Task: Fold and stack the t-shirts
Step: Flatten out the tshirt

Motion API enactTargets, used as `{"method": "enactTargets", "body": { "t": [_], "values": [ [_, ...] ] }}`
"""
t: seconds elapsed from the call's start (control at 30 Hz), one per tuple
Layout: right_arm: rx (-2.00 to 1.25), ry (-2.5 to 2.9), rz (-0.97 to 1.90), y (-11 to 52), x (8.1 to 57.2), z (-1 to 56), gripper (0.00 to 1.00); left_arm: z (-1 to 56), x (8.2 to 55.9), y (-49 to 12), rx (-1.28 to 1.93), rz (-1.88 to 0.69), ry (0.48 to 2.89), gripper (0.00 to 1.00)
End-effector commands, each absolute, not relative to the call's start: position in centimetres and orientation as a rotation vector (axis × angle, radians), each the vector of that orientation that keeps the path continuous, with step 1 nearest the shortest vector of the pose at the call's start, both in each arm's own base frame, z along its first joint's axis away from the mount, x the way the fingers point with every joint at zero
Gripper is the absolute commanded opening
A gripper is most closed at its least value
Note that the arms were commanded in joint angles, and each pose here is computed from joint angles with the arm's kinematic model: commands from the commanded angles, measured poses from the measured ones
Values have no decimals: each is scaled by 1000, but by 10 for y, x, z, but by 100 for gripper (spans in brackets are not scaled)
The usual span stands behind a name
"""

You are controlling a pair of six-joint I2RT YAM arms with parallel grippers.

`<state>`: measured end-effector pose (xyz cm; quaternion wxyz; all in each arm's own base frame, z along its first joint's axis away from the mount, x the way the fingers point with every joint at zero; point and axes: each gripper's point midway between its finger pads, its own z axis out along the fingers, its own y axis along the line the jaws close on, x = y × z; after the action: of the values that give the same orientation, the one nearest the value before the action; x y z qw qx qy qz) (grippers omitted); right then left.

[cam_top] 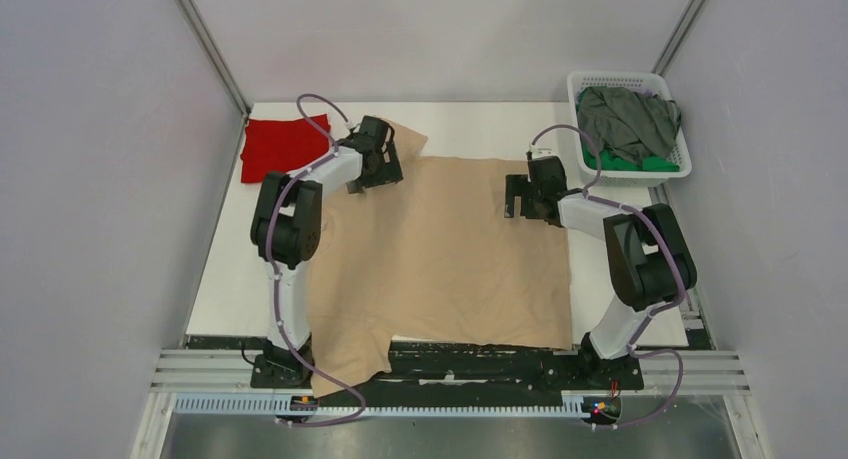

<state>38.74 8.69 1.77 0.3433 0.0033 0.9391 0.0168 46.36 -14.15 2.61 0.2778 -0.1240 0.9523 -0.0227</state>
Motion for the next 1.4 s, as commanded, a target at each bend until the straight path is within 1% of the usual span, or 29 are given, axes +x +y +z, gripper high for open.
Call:
{"method": "enactTargets", "body": {
  "t": [0.0, 0.23, 0.37, 0.53, 0.67, 0.8, 1.0, 1.2, 1.3, 1.37],
  "values": [
    [46, 2465, 44, 82, 404, 7, 98, 3, 476, -134, -307, 62, 2618, 100],
    [59, 2444, 38, 81, 453, 8, 98, -8, 518, -144, -321, 36, 2629, 100],
    [78, 2423, 31, 77, 488, 8, 98, -4, 542, -153, -328, -37, 2601, 100],
    [120, 2392, 16, 64, 518, 10, 98, 7, 565, -166, -326, -169, 2561, 100],
    [141, 2386, 3, 52, 525, 8, 98, 11, 572, -190, -267, -340, 2542, 100],
    [153, 2395, -27, 40, 523, 4, 98, 13, 569, -205, -236, -435, 2541, 100],
    [125, 2362, -60, 31, 537, 14, 98, 25, 584, -208, -153, -434, 2474, 100],
    [77, 2340, -32, 36, 547, 19, 98, 31, 610, -191, -234, -430, 2404, 100],
    [59, 2326, -51, 34, 550, 25, 98, 36, 617, -191, -228, -485, 2385, 100],
    [55, 2309, -48, 34, 552, 33, 98, 50, 620, -199, -187, -530, 2356, 100]
  ]
}}
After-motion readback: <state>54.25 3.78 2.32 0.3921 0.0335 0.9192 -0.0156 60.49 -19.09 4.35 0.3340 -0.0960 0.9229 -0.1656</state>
